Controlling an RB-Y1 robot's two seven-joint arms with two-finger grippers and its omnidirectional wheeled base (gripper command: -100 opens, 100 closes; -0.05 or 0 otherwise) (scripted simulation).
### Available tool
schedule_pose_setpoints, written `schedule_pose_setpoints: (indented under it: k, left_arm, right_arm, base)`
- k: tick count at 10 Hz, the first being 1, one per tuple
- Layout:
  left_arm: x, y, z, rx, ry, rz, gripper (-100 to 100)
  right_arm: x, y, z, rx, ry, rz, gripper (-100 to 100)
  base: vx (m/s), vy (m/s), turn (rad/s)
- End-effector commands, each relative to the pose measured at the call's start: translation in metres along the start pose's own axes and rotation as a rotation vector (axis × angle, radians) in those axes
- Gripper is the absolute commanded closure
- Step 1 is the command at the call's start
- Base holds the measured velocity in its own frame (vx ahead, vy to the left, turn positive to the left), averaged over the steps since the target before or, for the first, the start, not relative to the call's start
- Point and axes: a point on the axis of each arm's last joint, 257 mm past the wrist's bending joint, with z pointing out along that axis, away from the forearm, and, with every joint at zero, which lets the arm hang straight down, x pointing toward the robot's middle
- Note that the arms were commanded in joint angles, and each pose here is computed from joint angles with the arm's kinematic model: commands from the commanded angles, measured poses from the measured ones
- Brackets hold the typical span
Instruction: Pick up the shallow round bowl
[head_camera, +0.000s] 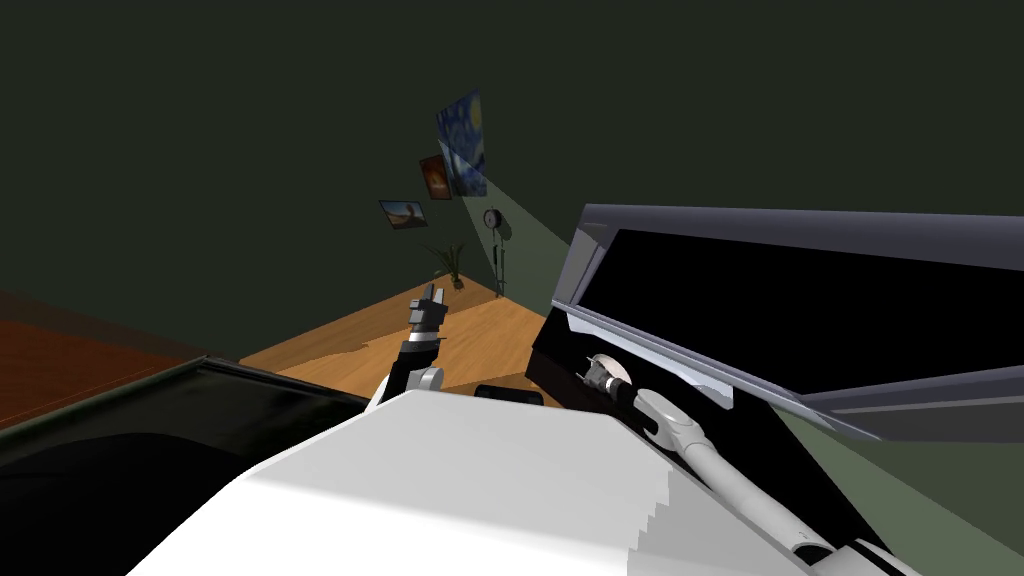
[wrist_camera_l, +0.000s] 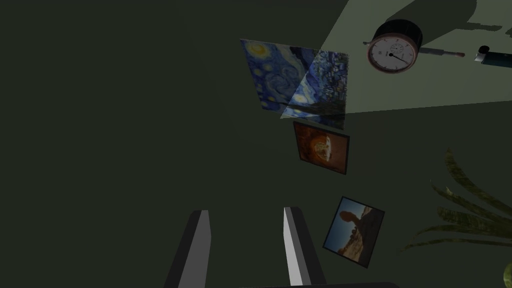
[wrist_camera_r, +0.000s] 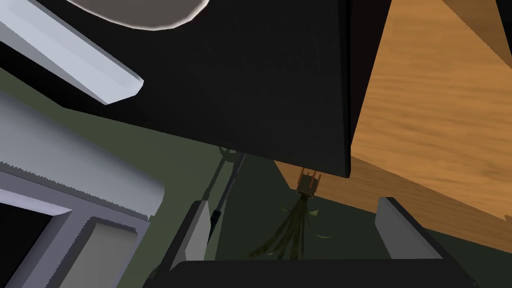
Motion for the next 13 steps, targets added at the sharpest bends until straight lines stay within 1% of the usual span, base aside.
schedule_pose_setpoints:
  k: [1, 2, 3, 4, 5, 6, 7, 8, 9, 11, 12, 13]
  left_arm:
    - [0.0, 0.0, 0.0, 0.0, 0.0, 0.0, 0]
    - [0.0, 0.0, 0.0, 0.0, 0.0, 0.0, 0]
    - [0.0, 0.0, 0.0, 0.0, 0.0, 0.0, 0]
    - [0.0, 0.0, 0.0, 0.0, 0.0, 0.0, 0]
    - [0.0, 0.0, 0.0, 0.0, 0.0, 0.0, 0]
    - [0.0, 0.0, 0.0, 0.0, 0.0, 0.0, 0]
    - [0.0, 0.0, 0.0, 0.0, 0.0, 0.0, 0]
    - [0.0, 0.0, 0.0, 0.0, 0.0, 0.0, 0]
    - [0.0, 0.0, 0.0, 0.0, 0.0, 0.0, 0]
    - [0.0, 0.0, 0.0, 0.0, 0.0, 0.0, 0]
    - [0.0, 0.0, 0.0, 0.0, 0.0, 0.0, 0]
    - [0.0, 0.0, 0.0, 0.0, 0.0, 0.0, 0]
  right_arm:
    - [0.018, -0.004, -0.005, -0.006, 0.044, -0.046, -100]
    - [0.035, -0.008, -0.009, -0.019, 0.09, -0.118, -100]
    - [0.041, -0.008, -0.011, -0.018, 0.102, -0.114, -100]
    - [0.056, -0.011, -0.014, -0.033, 0.143, -0.183, -100]
    - [0.063, -0.011, -0.017, -0.033, 0.157, -0.179, -100]
    - [0.063, -0.011, -0.017, -0.033, 0.157, -0.179, -100]
    - [0.082, -0.015, -0.023, -0.049, 0.206, -0.242, -100]
    - [0.096, -0.018, -0.028, -0.066, 0.245, -0.303, -100]
    - [0.102, -0.018, -0.03, -0.066, 0.258, -0.3, -100]
    - [0.134, -0.024, -0.045, -0.105, 0.342, -0.409, -100]
    - [0.136, -0.024, -0.045, -0.105, 0.346, -0.409, -100]
    - [0.151, -0.027, -0.053, -0.126, 0.385, -0.459, -100]
  base:
    - [0.055, 0.034, -0.027]
    - [0.055, 0.026, -0.048]
    - [0.041, 0.017, -0.031]
    - [0.045, 0.016, -0.054]
    - [0.039, 0.015, -0.034]
    - [0.015, 0.006, 0.005]
    - [0.03, 0.01, -0.064]
    - [0.062, 0.02, -0.1]
    - [0.06, 0.025, -0.023]
    - [0.059, 0.017, -0.074]
    - [0.053, 0.014, -0.022]
    - [0.048, 0.011, -0.029]
